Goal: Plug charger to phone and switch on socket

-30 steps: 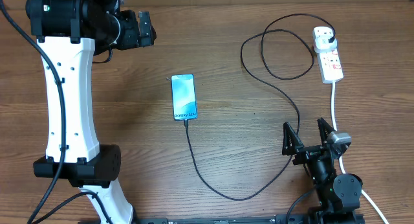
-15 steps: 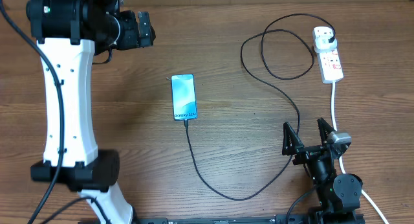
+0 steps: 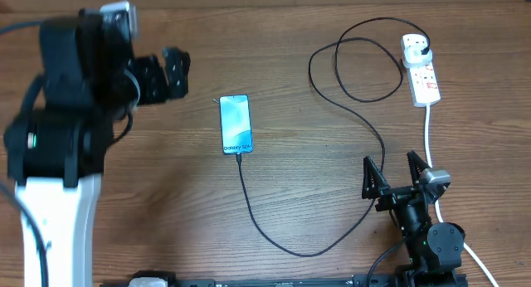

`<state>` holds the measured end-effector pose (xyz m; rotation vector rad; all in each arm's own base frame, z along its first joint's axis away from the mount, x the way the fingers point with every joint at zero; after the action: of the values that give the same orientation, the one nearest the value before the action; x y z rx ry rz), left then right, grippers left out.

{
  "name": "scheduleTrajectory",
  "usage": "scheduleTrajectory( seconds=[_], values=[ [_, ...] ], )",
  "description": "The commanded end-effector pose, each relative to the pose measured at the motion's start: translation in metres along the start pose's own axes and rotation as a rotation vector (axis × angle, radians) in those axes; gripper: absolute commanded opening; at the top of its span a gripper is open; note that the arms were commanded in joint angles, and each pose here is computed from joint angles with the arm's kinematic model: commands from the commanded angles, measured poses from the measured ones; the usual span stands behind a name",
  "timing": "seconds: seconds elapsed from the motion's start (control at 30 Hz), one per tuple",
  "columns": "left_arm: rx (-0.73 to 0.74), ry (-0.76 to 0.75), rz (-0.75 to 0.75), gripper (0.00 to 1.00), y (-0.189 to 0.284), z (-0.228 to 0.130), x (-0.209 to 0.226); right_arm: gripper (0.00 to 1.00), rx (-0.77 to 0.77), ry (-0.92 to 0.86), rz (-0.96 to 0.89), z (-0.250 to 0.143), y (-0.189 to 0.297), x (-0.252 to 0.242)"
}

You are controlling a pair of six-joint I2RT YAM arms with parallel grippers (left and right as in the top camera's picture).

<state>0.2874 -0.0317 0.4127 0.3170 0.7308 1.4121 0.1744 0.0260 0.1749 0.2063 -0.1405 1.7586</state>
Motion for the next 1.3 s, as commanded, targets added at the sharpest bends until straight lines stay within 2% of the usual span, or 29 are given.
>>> scheduleTrajectory(
  seconds=[0.0, 0.6, 1.0, 1.27],
  values=[
    [-0.044, -0.025, 0.023, 0.99, 0.01, -0.021, 0.007, 1.0, -0.003, -0.002, 0.007, -0.002, 0.0, 0.001],
    [-0.376, -0.053, -0.01, 1.0, 0.028, -0.135, 0.042, 1.0, -0.003, -0.002, 0.007, -0.002, 0.0, 0.001],
    [-0.644, -0.151, -0.042, 1.0, 0.009, -0.177, 0.057, 1.0, -0.003, -0.002, 0.007, -0.002, 0.0, 0.001],
    [-0.723, -0.172, 0.001, 1.0, -0.002, -0.197, 0.072, 1.0, -0.003, -0.002, 0.007, -0.002, 0.0, 0.001]
  ],
)
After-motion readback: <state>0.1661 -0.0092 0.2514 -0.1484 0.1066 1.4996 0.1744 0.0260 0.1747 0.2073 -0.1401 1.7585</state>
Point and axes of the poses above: each gripper's point midway between its finger pads, its own y axis back along the fingers, its own x axis along the line the jaws close on, z = x × y, the point moved 7 cm from there along y, back along the fingers, and after that the axes turned 2 degrees about y, right-handed, at the moved point
